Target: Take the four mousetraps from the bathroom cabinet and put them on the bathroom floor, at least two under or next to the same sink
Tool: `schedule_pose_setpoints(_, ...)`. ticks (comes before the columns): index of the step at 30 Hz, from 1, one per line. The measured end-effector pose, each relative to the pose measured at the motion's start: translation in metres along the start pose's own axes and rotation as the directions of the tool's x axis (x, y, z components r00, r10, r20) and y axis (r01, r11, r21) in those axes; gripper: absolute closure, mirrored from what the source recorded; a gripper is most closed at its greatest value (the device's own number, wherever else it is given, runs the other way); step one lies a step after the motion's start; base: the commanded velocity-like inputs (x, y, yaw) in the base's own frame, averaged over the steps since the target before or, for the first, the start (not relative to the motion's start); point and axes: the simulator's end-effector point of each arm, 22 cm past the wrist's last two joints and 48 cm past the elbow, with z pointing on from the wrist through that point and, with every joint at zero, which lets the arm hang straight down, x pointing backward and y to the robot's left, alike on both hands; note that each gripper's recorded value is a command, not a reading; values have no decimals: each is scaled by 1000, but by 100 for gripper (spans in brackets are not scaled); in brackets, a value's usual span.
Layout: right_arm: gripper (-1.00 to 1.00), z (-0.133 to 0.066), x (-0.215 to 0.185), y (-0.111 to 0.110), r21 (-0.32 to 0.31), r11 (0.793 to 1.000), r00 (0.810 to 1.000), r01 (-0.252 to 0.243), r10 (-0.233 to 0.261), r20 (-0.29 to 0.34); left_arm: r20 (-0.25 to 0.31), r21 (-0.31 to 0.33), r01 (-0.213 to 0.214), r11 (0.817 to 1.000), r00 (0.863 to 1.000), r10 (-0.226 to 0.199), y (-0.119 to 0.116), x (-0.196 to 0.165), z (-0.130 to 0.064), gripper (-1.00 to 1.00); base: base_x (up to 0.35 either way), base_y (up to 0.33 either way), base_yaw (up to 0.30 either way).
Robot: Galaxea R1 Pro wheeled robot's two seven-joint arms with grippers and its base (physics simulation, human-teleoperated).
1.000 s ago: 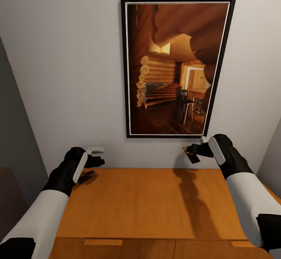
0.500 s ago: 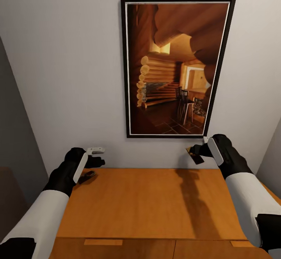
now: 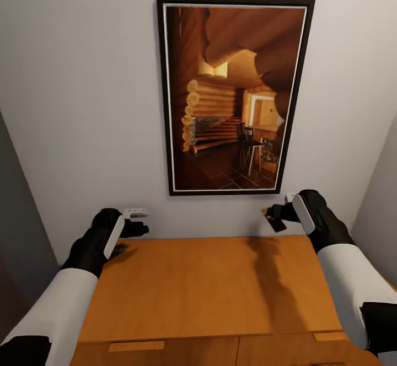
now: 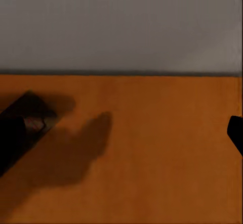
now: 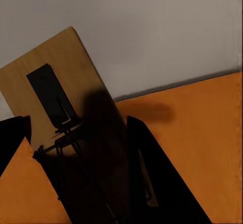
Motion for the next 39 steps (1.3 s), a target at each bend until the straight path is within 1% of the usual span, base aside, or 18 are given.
schedule_pose_setpoints(17, 100, -7, -9, -10, 24, 1000, 1000, 4, -5, 18, -9, -1, 2, 1000, 1000, -2, 2, 3, 0, -100, 0, 0, -228)
schedule_pose_setpoints(24, 100, -7, -9, -9, 25, 1000, 1000, 5, -5, 18, -12, -5, 1, 1000, 1000, -1, 3, 4, 1, -100, -64, 59, -43)
schedule_pose_setpoints(39, 100, -6, -9, -9, 25, 1000, 1000, 2, -2, 18, -15, -9, 0, 1000, 1000, 0, 5, 5, 1, -100, -236, 224, -2)
